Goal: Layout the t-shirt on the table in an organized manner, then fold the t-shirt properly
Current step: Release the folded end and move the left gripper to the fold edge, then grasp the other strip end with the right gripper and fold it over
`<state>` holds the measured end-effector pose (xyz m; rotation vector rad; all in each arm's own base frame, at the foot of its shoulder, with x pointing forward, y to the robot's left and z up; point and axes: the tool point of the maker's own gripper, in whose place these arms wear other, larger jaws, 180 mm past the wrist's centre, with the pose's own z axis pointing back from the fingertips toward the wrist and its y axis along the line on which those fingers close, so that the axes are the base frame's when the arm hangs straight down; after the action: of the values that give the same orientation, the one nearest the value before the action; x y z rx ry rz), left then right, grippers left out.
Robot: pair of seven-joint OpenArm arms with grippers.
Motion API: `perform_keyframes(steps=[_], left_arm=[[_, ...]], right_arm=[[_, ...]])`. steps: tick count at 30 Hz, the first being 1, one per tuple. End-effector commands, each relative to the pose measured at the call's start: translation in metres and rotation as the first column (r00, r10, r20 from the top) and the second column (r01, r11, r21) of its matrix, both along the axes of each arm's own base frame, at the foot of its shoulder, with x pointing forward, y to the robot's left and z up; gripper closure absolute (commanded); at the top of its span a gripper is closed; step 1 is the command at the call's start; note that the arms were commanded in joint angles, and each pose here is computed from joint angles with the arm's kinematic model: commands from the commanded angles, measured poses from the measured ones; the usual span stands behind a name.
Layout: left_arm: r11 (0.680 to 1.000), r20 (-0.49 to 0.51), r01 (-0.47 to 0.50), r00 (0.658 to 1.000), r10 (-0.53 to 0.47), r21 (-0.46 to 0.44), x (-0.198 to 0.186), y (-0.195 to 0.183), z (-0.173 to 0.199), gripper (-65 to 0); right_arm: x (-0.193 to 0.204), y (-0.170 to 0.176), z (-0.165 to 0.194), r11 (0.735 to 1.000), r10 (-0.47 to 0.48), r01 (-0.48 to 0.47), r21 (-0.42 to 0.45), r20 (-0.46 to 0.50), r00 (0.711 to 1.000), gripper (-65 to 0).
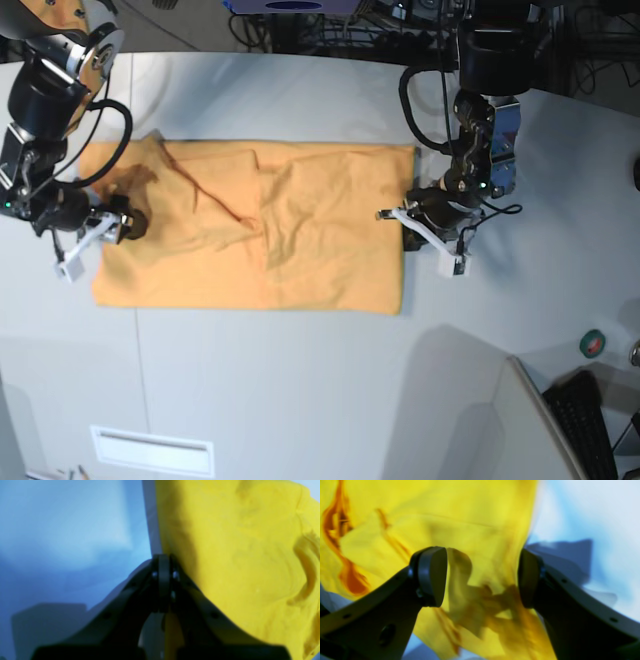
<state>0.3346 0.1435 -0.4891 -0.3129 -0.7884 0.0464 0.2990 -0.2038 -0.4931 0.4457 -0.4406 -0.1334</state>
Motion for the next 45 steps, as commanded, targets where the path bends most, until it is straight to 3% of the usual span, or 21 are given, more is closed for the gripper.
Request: perform_keyframes(steps=[1, 3, 8, 11, 15, 21, 25, 28, 34, 45], left_arm=[[1.0, 0.049, 0.021, 0.999, -0.021, 0.005, 0.016, -0.003, 0.014, 0.0], [0.998, 0.039, 0.063, 0.997, -0.064, 0.017, 0.019, -0.014, 0.011, 0.0], [0.998, 0.02, 0.05, 0.999, -0.051, 0.045, 0.032, -0.016, 0.008, 0.0], [0.997, 0.027, 0.055, 0.998, -0.056, 0.047, 0.036, -0.018, 0.01, 0.0], [0.997, 0.028, 0.055, 0.998, -0.057, 0.044, 0.043, -0.019, 0.012, 0.0], [0.994, 0.016, 0.096, 0.995, -0.097, 0.051, 0.046, -0.031, 0.01, 0.0], [0.986, 0.013, 0.154, 0.988, -0.155, 0.066, 0.044, -0.046, 0.009, 0.0], [0.985, 0.015, 0.157, 0.987, -0.158, 0.065, 0.044, -0.048, 0.01, 0.0], [0.984, 0.033, 0.164, 0.986, -0.166, 0.067, 0.053, -0.051, 0.017, 0.0], [0.984, 0.033, 0.168, 0.985, -0.17, 0.057, 0.052, -0.058, 0.016, 0.0]], right_arm=[[0.004, -0.004, 0.004, 1.0, 0.012, -0.012, -0.016, 0.002, 1.0, -39.8], [0.004, -0.002, 0.004, 1.0, 0.013, -0.013, -0.011, 0.001, 1.0, -39.6], [0.006, -0.003, 0.004, 1.0, 0.012, -0.012, -0.011, 0.005, 1.0, -37.5], [0.01, -0.004, 0.006, 1.0, 0.0, 0.0, -0.011, 0.028, 1.0, -25.2], [0.016, -0.004, 0.009, 1.0, -0.01, 0.011, -0.016, 0.063, 0.998, 0.0], [0.028, -0.007, 0.019, 0.999, 0.001, 0.001, -0.033, 0.087, 0.996, 0.0], [0.031, -0.003, 0.034, 0.989, 0.1, -0.086, -0.124, 0.111, 0.989, 0.0], [0.036, 0.028, 0.057, 0.963, 0.218, -0.18, -0.201, 0.186, 0.958, 0.0], [0.04, 0.073, 0.098, 0.917, 0.317, -0.229, -0.326, 0.249, 0.915, 0.0], [0.038, 0.156, 0.124, 0.884, 0.42, -0.326, -0.336, 0.263, 0.868, 0.0]])
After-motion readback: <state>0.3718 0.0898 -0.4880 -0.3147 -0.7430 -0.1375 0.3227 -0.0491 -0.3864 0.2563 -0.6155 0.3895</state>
